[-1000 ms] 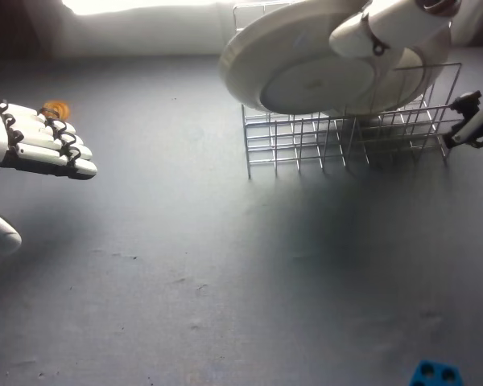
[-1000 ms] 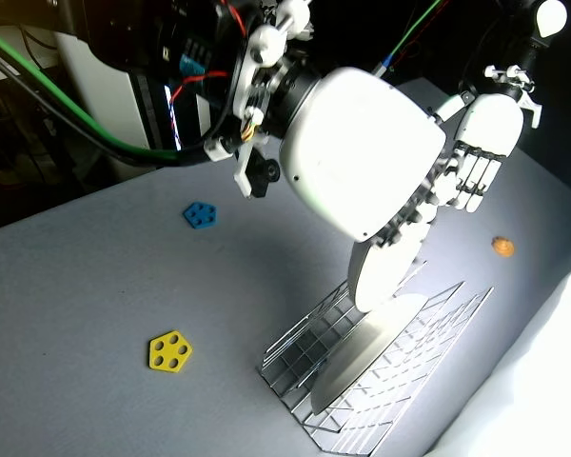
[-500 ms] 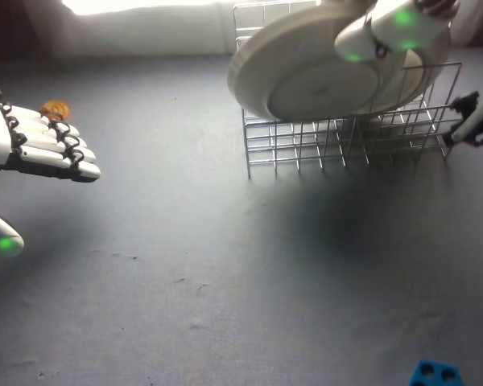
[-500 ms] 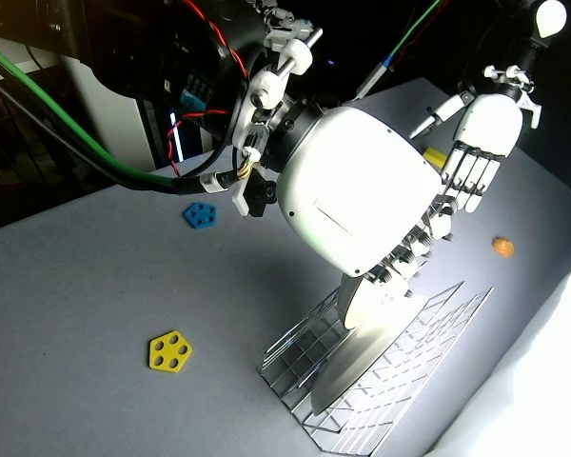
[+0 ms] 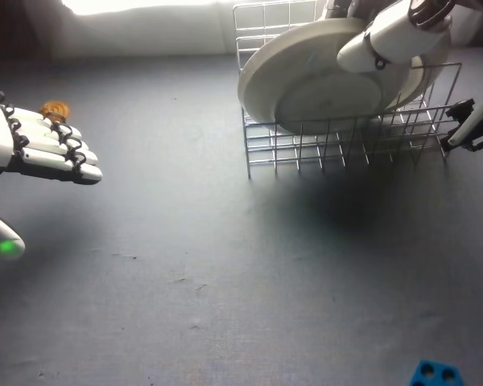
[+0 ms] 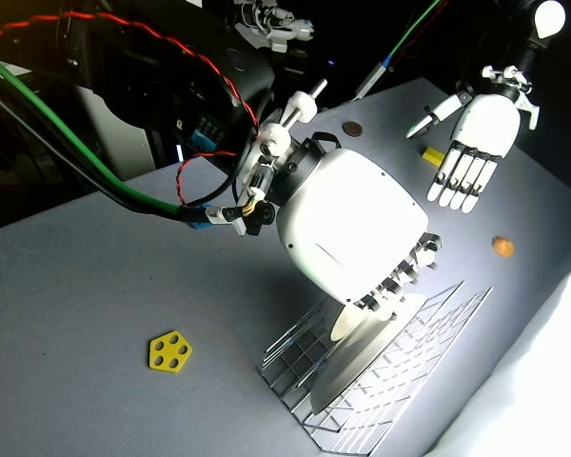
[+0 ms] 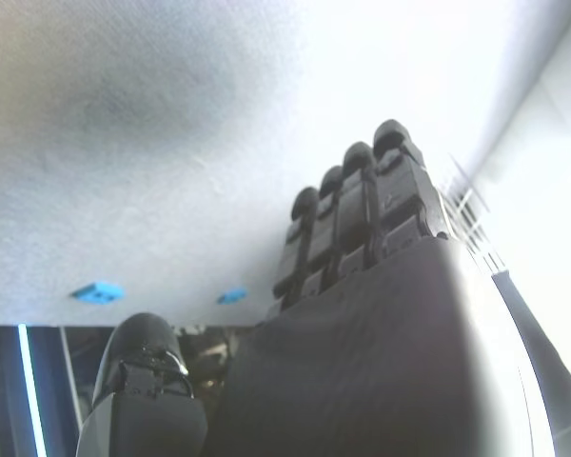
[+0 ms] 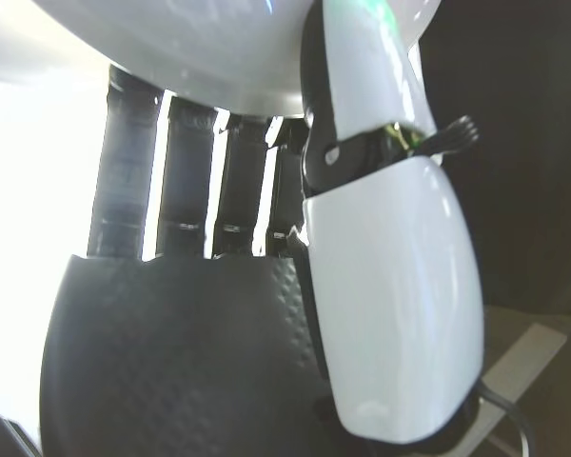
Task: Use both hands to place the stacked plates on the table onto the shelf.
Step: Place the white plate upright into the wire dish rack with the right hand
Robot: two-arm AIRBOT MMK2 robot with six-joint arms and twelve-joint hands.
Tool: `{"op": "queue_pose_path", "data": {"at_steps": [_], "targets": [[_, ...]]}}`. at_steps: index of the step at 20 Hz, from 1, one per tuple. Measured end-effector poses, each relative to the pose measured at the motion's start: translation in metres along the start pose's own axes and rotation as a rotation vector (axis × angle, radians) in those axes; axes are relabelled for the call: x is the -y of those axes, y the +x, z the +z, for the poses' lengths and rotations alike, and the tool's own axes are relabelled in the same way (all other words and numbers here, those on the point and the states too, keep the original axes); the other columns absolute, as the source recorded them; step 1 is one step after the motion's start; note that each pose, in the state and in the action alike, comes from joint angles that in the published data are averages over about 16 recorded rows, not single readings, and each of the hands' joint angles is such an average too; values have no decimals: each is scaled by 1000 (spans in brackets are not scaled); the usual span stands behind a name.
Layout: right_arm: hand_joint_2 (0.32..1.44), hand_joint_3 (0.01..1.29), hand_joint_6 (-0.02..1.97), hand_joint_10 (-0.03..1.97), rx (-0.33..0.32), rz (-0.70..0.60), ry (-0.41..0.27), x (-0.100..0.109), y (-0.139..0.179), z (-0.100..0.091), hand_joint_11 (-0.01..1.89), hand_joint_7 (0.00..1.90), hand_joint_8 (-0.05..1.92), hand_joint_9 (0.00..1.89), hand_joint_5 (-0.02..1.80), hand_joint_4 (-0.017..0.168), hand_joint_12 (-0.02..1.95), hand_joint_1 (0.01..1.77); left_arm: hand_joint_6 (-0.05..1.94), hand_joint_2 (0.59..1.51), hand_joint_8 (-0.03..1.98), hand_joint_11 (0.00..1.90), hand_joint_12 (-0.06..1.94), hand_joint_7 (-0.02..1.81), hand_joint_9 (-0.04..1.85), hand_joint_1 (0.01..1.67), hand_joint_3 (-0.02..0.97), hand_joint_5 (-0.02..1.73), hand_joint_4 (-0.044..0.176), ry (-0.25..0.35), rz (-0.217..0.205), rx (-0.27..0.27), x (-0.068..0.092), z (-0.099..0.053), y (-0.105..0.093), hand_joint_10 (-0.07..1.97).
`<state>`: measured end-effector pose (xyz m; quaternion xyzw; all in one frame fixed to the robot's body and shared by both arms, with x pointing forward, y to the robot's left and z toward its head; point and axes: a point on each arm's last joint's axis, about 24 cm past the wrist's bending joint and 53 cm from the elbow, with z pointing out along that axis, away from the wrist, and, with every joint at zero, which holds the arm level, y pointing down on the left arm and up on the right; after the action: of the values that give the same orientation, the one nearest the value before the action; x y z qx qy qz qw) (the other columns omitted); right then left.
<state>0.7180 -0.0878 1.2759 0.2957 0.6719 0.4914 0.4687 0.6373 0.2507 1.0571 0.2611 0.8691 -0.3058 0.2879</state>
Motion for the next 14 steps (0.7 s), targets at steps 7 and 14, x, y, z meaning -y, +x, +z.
{"op": "queue_pose_path", "data": {"at_steps": [7, 14], "targets": [[1041, 13, 957, 1173, -11, -23, 5, 6, 7, 7, 707, 988, 932, 891, 874, -10, 1381, 1369, 6, 1119, -11, 16, 12, 16, 22, 13, 17, 21, 1, 12, 7, -1, 5, 2, -1, 17], [1041, 13, 957, 1075, -14, -47, 3, 9, 11, 10, 700, 983, 946, 887, 872, -8, 1386, 1357, 6, 1122, -12, 17, 13, 17, 21, 13, 17, 21, 1, 19, 11, 2, 8, 3, -2, 16]]}}
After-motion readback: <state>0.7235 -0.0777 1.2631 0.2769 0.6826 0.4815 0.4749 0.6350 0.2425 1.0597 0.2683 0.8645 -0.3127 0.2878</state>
